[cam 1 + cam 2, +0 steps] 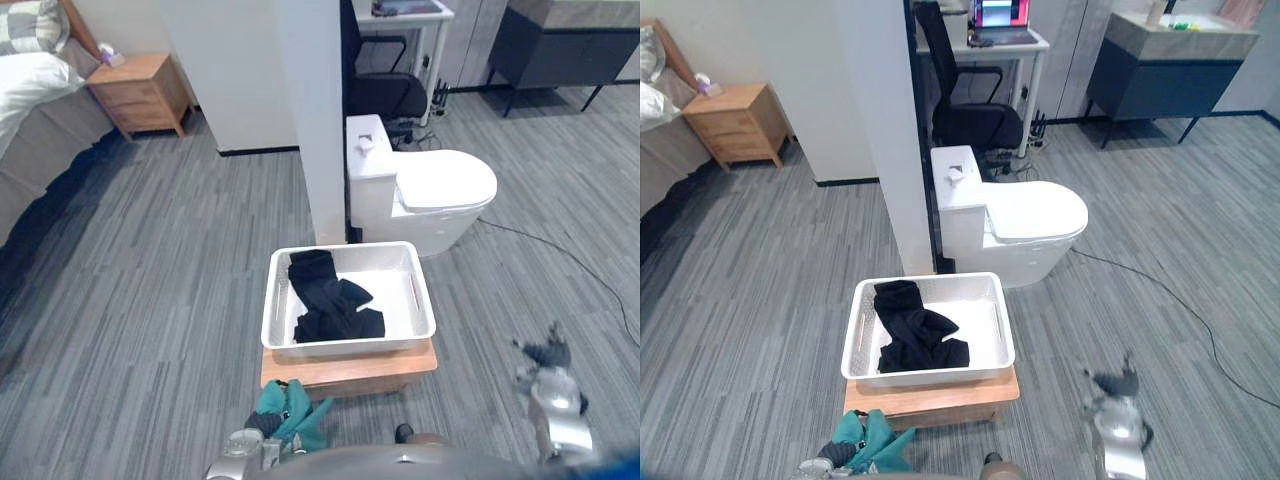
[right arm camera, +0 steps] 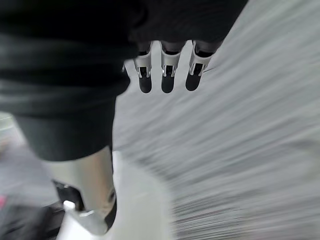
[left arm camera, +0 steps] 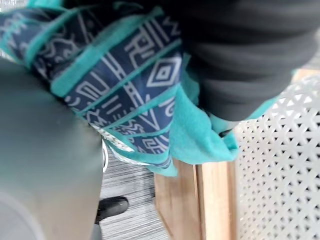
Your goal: Tidy the bed and pick cloth on bed and put in laundry
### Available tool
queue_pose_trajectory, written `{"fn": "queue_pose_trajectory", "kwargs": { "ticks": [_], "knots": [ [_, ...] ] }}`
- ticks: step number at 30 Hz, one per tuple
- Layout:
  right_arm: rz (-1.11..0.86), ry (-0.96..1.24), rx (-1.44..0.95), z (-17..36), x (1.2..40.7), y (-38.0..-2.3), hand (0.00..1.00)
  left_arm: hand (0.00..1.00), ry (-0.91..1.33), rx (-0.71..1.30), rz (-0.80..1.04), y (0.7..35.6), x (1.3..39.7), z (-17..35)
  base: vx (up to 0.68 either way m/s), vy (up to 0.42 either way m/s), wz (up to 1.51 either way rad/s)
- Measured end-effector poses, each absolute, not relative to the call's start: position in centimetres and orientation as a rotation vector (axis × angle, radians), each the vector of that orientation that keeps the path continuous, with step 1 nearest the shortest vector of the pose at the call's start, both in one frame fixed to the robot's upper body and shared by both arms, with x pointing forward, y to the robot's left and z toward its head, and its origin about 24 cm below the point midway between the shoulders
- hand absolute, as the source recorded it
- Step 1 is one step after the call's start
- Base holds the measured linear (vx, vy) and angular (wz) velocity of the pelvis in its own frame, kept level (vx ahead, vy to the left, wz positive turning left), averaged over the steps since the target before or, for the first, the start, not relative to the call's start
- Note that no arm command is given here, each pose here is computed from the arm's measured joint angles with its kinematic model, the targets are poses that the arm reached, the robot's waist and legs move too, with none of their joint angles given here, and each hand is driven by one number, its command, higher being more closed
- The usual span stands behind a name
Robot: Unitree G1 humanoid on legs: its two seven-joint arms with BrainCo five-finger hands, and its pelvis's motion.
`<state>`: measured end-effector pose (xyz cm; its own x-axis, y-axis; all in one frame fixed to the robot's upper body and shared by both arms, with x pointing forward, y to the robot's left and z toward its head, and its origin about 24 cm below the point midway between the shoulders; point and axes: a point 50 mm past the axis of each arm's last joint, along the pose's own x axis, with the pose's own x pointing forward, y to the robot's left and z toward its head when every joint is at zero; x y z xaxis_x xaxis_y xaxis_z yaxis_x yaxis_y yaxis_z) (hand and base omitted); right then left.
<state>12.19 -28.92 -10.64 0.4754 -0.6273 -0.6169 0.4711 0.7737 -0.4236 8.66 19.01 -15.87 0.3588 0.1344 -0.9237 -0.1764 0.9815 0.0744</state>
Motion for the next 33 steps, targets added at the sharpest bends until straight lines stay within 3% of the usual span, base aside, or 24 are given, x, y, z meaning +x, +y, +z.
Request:
{"fn": "queue_pose_trajectory", "kwargs": {
  "ticks": [3,11,15,17,19,26,33],
  "knots": [
    [-0.654,1.076,-0.137,-14.0,6.7,-28.0,0.00,1.00,1.193,-0.132,0.287,19.5,7.9,-16.0,0.00,-0.006,0.25],
    [-0.435,1.287,0.072,-16.5,2.4,-23.8,0.00,1.00,1.185,-0.408,0.557,20.0,5.7,-16.6,-0.01,0.011,0.37],
    [-0.376,1.251,0.060,-16.5,3.0,-23.5,0.00,1.00,1.064,-0.794,0.906,20.0,5.4,-16.6,-0.05,0.018,0.60],
    [-0.361,1.237,0.062,-16.5,3.3,-23.4,0.00,1.00,1.019,-0.890,1.030,20.5,5.1,-16.5,0.00,0.018,0.58],
    [-0.379,1.235,0.088,-16.6,3.0,-23.3,0.00,1.00,0.922,-0.968,1.268,22.4,3.6,-16.3,0.07,0.005,0.51],
    [-0.552,1.179,0.205,-16.3,2.8,-24.6,0.00,1.00,0.640,-0.889,1.789,29.5,0.1,-13.7,0.16,-0.007,0.41],
    [-0.646,1.105,0.262,-15.9,2.5,-25.6,0.00,1.00,0.331,-0.301,1.751,39.5,3.1,-4.9,0.06,0.011,-0.09]
  ]
}}
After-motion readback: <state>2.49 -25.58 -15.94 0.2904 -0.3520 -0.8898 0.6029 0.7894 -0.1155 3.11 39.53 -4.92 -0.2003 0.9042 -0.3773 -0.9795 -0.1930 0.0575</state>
